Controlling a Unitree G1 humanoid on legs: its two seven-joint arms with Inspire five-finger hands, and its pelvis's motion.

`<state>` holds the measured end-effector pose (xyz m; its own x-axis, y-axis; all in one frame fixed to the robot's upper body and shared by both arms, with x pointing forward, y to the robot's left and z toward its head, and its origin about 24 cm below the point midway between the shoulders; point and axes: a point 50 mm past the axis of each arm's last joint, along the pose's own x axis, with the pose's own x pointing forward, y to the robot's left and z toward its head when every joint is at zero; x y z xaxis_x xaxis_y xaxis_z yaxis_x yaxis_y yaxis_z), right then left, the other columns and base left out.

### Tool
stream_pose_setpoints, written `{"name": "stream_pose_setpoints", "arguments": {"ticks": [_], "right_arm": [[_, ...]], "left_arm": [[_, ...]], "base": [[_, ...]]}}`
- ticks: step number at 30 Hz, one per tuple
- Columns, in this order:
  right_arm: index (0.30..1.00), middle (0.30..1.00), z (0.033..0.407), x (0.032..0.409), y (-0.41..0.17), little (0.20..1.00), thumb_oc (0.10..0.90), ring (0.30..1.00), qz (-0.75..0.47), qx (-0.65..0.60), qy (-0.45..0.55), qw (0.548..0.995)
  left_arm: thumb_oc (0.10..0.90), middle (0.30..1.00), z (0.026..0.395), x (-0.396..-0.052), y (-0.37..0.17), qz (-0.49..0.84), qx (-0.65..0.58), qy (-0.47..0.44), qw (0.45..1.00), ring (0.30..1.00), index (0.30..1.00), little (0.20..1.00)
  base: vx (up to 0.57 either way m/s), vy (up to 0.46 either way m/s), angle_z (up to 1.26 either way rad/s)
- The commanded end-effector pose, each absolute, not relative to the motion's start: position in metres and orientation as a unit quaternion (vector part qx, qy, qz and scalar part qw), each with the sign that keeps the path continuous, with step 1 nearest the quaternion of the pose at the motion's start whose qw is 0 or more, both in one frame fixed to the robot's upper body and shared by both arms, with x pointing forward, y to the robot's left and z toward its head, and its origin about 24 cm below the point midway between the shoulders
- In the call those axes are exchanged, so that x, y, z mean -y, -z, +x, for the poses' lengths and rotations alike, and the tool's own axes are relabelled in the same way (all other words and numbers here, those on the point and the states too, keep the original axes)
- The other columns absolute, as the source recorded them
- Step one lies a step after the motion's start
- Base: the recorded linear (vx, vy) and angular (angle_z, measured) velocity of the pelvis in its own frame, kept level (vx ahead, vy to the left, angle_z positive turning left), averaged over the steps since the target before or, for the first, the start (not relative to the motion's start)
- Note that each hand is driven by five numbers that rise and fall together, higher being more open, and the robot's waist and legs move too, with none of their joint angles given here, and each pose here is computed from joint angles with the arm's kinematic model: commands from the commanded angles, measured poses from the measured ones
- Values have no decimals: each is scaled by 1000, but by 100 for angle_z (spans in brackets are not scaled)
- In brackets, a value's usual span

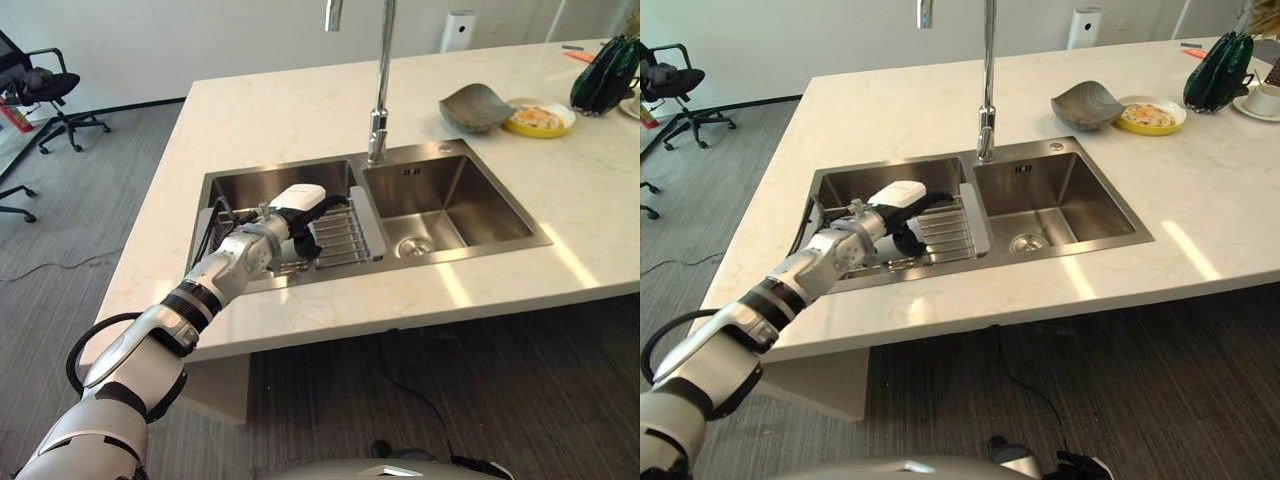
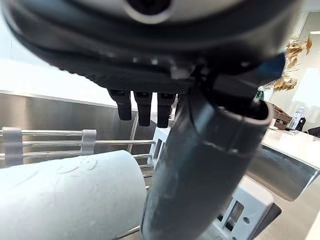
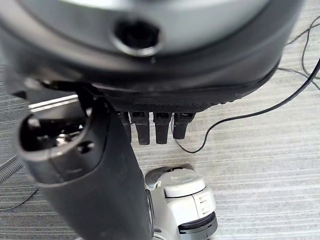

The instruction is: Place the dishes in the dishwasher.

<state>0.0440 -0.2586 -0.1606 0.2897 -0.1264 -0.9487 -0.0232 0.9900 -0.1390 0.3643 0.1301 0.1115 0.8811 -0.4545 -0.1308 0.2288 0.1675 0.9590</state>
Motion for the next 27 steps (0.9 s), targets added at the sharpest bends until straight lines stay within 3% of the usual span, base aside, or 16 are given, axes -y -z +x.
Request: {"name": "stream_pose_setpoints", "arguments": {"ticks": [1, 18, 19, 21, 27], "right_arm": [[900, 900, 43, 265, 159, 900, 800, 900, -79, -603, 19, 794], [900, 900, 43, 260, 161, 900, 800, 900, -83, -621, -14, 780], [900, 900, 42, 260, 161, 900, 800, 900, -83, -622, -14, 778], [900, 900, 39, 260, 162, 900, 800, 900, -83, -628, -18, 773], [900, 900, 42, 260, 162, 900, 800, 900, -88, -624, -21, 776]], "left_arm": [[800, 900, 383, -150, -153, 578, 105, 164, 792, 900, 900, 900], [800, 900, 387, -165, -95, 593, -56, 190, 780, 900, 900, 900], [748, 822, 385, -170, -87, 591, -74, 189, 781, 822, 822, 822], [400, 300, 384, -174, -80, 591, -90, 184, 780, 300, 300, 300], [400, 300, 382, -185, -71, 613, -101, 158, 767, 300, 300, 300]], "base": [[-28, -4, 4], [-6, -3, 2], [0, 0, 0], [0, 0, 0], [0, 0, 0]]}}
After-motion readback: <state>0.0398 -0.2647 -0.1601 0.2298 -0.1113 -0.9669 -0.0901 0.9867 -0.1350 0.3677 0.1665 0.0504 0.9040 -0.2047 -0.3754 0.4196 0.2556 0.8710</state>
